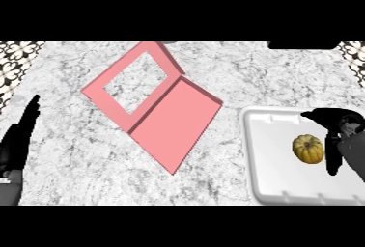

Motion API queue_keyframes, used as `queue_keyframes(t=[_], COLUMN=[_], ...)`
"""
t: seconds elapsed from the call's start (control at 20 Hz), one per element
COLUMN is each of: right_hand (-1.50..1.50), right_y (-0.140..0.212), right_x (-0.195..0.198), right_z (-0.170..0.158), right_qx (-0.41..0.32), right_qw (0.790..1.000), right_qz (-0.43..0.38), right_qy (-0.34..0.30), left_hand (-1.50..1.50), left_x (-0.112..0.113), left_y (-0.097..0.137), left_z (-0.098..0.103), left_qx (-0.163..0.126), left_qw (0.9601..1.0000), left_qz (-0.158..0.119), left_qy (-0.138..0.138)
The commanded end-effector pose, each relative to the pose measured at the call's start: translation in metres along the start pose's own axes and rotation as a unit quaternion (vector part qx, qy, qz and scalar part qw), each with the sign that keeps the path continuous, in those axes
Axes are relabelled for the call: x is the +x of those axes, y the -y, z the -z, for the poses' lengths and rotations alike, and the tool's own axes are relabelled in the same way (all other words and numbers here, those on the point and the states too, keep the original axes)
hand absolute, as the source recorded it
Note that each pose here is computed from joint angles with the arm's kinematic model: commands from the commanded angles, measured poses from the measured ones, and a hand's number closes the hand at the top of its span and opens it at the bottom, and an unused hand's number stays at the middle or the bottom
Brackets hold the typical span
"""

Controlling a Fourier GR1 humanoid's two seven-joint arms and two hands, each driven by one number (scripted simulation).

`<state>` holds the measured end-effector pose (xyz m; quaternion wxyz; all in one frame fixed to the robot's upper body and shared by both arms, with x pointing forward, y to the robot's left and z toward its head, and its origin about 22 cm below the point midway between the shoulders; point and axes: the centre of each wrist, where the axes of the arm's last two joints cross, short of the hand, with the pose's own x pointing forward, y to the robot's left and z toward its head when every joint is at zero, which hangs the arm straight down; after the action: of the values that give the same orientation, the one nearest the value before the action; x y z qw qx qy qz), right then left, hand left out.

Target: Pick the squash from the tray and place it in the cardboard box

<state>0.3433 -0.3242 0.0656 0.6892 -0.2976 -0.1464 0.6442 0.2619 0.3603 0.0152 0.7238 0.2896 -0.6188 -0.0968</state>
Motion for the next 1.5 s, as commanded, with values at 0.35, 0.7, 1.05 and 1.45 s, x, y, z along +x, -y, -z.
queue_keyframes(t=[0.35,0.7,1.05,1.45], right_hand=[-1.5,-1.5,-1.5,1.5], right_y=[-0.005,-0.005,-0.04,-0.057], right_x=[0.034,0.059,0.047,0.029], right_z=[-0.005,-0.003,0.021,0.032], right_qx=[0.008,0.025,0.048,-0.067], right_qw=[0.998,0.999,0.999,0.996], right_qz=[0.015,-0.01,-0.01,-0.065], right_qy=[0.065,0.037,-0.011,-0.006], left_hand=[0.0,0.0,0.0,0.0], left_x=[-0.003,-0.011,0.003,-0.012], left_y=[0.01,0.018,0.005,-0.006], left_z=[-0.01,-0.014,0.005,-0.003], left_qx=[0.006,0.007,0.002,0.005], left_qw=[1.0,0.9999,1.0,1.0], left_qz=[-0.007,0.008,0.008,0.005], left_qy=[0.002,0.008,0.0,0.005])
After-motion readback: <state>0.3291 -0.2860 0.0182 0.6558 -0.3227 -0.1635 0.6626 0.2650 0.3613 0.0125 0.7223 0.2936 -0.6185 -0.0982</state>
